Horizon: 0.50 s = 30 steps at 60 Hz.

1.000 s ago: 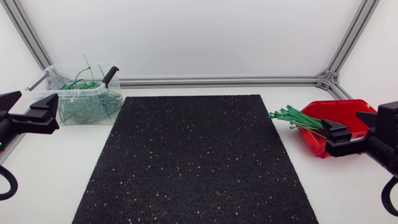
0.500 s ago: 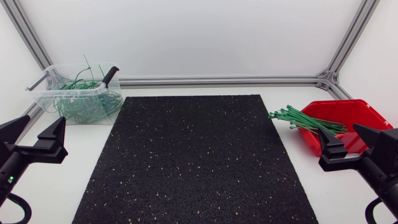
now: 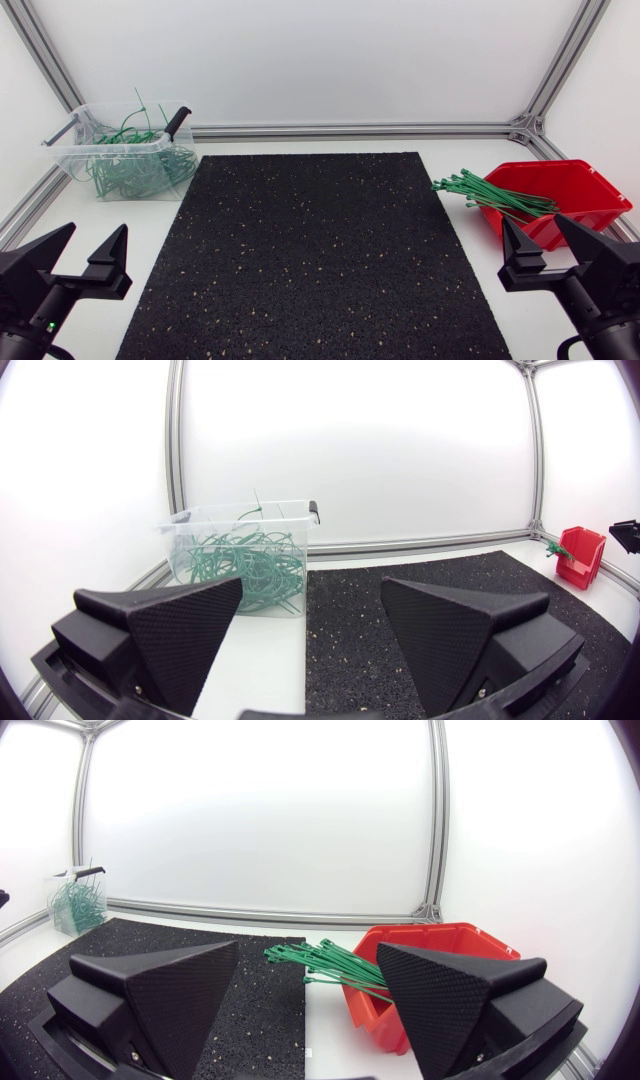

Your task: Take a green cable tie from the red box, thread the tail through the head to close it, then place it in the transparent bin on the left.

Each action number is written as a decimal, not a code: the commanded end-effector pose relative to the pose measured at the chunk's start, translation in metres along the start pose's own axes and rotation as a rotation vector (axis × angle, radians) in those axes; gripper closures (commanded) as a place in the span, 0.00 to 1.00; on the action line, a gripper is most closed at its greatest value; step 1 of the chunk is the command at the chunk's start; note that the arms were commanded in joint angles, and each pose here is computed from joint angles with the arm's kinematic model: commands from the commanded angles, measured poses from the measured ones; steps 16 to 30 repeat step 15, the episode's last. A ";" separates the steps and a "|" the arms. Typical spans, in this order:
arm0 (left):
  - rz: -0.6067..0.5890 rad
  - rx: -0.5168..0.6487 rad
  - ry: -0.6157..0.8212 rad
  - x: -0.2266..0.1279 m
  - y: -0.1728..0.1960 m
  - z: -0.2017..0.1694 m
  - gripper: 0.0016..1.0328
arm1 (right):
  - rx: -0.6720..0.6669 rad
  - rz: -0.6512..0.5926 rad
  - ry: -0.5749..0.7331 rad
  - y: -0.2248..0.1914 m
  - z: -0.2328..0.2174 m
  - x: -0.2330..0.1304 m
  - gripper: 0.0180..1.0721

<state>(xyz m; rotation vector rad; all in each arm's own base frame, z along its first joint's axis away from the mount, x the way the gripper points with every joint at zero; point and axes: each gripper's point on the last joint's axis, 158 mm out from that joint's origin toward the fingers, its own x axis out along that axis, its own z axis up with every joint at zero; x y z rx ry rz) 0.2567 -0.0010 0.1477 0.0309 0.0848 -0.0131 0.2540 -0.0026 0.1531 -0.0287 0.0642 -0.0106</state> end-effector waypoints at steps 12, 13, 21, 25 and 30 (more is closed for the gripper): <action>-0.002 -0.032 0.012 0.000 -0.002 -0.016 0.07 | 0.028 0.001 -0.007 0.001 -0.004 0.001 0.04; -0.002 -0.032 0.012 0.000 -0.002 -0.016 0.07 | 0.028 0.001 -0.007 0.001 -0.004 0.001 0.04; -0.002 -0.032 0.012 0.000 -0.002 -0.016 0.07 | 0.028 0.001 -0.007 0.001 -0.004 0.001 0.04; -0.002 -0.032 0.012 0.000 -0.002 -0.016 0.07 | 0.028 0.001 -0.007 0.001 -0.004 0.001 0.04; -0.002 -0.032 0.012 0.000 -0.002 -0.016 0.07 | 0.028 0.001 -0.007 0.001 -0.004 0.001 0.04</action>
